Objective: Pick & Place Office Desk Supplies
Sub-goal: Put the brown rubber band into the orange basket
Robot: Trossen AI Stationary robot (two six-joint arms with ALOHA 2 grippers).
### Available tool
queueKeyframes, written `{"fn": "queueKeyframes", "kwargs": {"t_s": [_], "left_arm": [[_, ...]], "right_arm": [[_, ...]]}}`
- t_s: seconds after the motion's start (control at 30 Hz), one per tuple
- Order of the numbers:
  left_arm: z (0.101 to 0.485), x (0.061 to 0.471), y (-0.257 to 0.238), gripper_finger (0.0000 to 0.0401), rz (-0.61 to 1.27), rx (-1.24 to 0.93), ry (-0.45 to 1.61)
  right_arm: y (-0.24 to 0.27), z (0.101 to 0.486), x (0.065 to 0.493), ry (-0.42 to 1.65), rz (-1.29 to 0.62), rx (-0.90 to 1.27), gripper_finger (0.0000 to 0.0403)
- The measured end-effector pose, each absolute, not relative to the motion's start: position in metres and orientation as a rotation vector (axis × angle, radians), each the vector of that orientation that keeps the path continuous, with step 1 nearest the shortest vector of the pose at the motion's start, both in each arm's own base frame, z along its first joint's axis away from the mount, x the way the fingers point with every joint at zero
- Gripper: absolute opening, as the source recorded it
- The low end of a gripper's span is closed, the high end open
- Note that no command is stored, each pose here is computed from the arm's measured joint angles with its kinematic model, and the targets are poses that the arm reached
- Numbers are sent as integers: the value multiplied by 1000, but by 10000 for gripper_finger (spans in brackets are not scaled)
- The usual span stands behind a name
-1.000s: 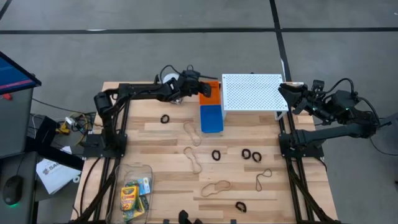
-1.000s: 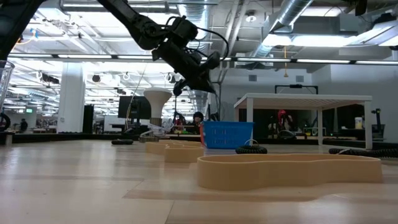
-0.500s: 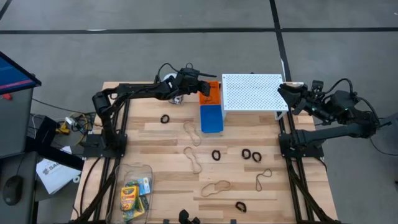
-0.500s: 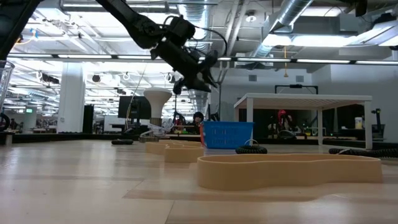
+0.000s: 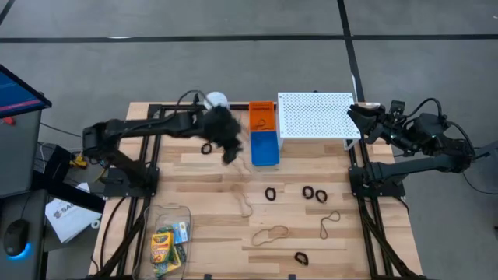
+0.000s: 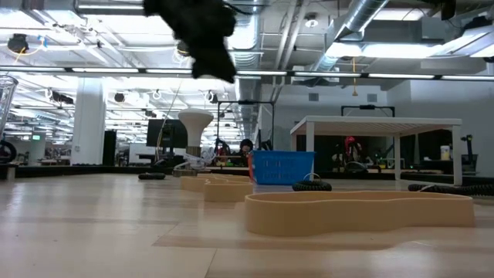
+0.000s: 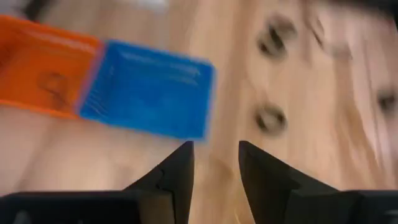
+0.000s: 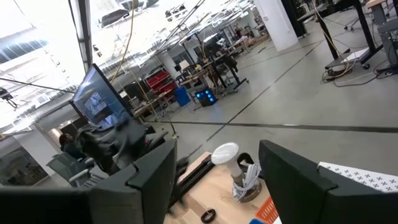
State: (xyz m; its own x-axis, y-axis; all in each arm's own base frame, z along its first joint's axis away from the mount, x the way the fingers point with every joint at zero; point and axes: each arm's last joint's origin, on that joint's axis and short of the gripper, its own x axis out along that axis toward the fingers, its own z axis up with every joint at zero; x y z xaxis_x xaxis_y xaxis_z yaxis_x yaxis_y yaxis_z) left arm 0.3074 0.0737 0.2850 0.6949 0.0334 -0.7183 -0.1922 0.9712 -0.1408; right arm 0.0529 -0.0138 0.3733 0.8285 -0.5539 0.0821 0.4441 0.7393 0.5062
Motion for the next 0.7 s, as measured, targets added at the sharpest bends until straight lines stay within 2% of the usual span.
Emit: {"fn": "queueKeyframes", "kwargs": {"t_s": [0.07, 0.23, 0.37, 0.63, 0.7], "left_arm": [[275, 293, 58, 114, 100, -162, 858], [244, 271, 47, 113, 222, -145, 875], [218, 277, 55, 104, 295, -184, 859], [156, 297, 74, 85, 391, -255, 1031], [146, 302, 76, 85, 432, -265, 1021]], "right_arm": [[-14, 373, 53, -232, -554, 487, 224], [-14, 373, 53, -233, -568, 477, 224], [-14, 373, 53, -233, -575, 470, 224], [-14, 374, 53, -242, -573, 474, 224], [-14, 375, 52, -250, -573, 477, 224]]}}
